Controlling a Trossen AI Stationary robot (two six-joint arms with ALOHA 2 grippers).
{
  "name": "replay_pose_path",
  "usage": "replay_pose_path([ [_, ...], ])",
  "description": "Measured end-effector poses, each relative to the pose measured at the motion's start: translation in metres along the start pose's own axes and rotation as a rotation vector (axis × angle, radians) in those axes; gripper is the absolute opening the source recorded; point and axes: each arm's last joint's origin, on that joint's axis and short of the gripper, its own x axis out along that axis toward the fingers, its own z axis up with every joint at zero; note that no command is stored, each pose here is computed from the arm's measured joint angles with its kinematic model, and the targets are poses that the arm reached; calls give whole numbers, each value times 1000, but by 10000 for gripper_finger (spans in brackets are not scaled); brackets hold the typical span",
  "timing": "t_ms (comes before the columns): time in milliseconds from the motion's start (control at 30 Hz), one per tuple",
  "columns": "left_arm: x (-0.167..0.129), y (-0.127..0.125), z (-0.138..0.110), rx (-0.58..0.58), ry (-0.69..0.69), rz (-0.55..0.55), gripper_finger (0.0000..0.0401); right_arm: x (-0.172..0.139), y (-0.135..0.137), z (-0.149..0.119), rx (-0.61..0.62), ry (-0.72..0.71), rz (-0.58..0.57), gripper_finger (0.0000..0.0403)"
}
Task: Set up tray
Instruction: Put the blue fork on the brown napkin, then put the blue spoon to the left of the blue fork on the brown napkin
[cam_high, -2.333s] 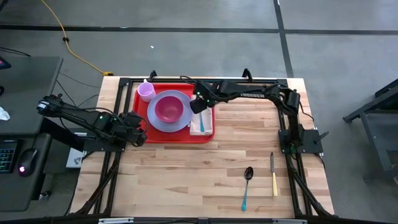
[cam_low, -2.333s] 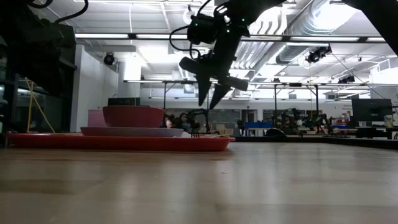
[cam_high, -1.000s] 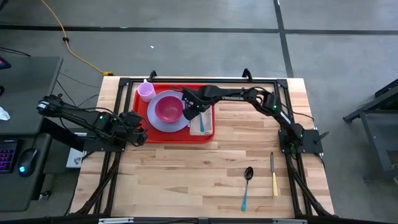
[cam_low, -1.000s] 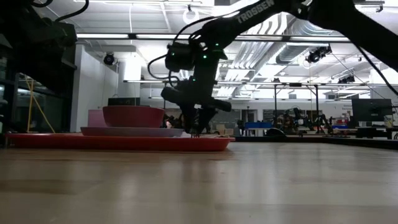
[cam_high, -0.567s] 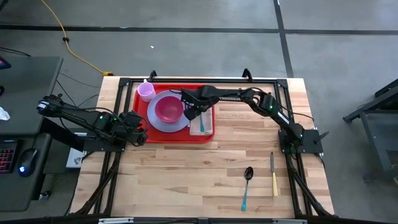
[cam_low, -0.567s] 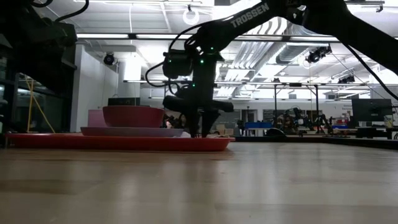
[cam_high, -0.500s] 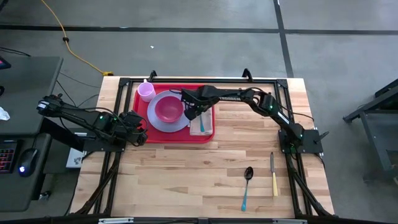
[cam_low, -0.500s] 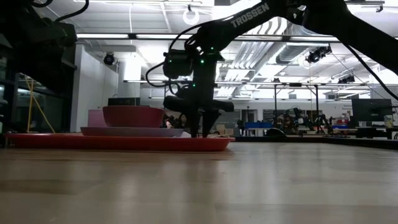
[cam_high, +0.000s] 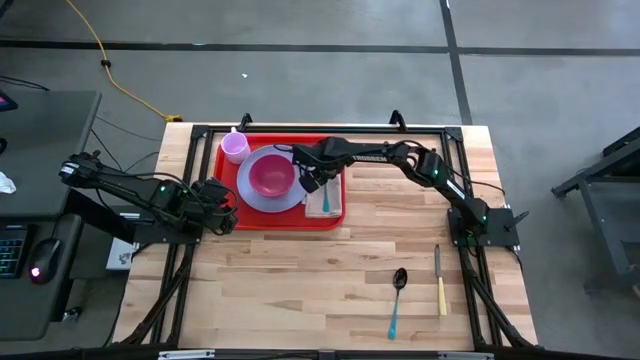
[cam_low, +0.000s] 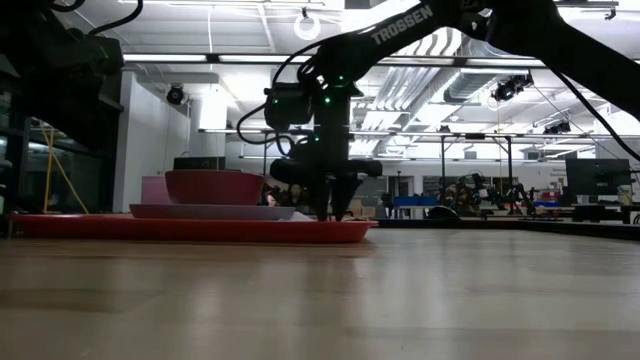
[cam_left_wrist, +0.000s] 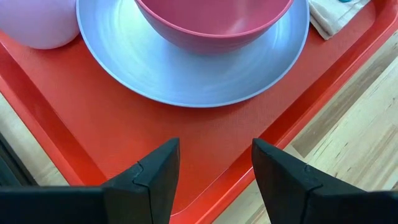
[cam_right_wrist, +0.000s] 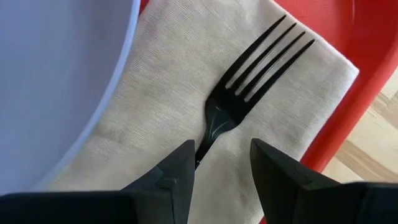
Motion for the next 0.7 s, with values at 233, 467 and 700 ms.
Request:
replay_pose_path([
  [233, 0, 0, 0, -1, 0, 0, 227, 0, 2, 2, 8, -11, 32, 134],
  [467, 0, 0, 0, -2, 0, 0, 227, -9, -1, 4, 19, -28, 42, 134],
  [700, 0, 0, 0, -1, 0, 0, 227, -71, -19, 4, 70, -132, 30, 134],
])
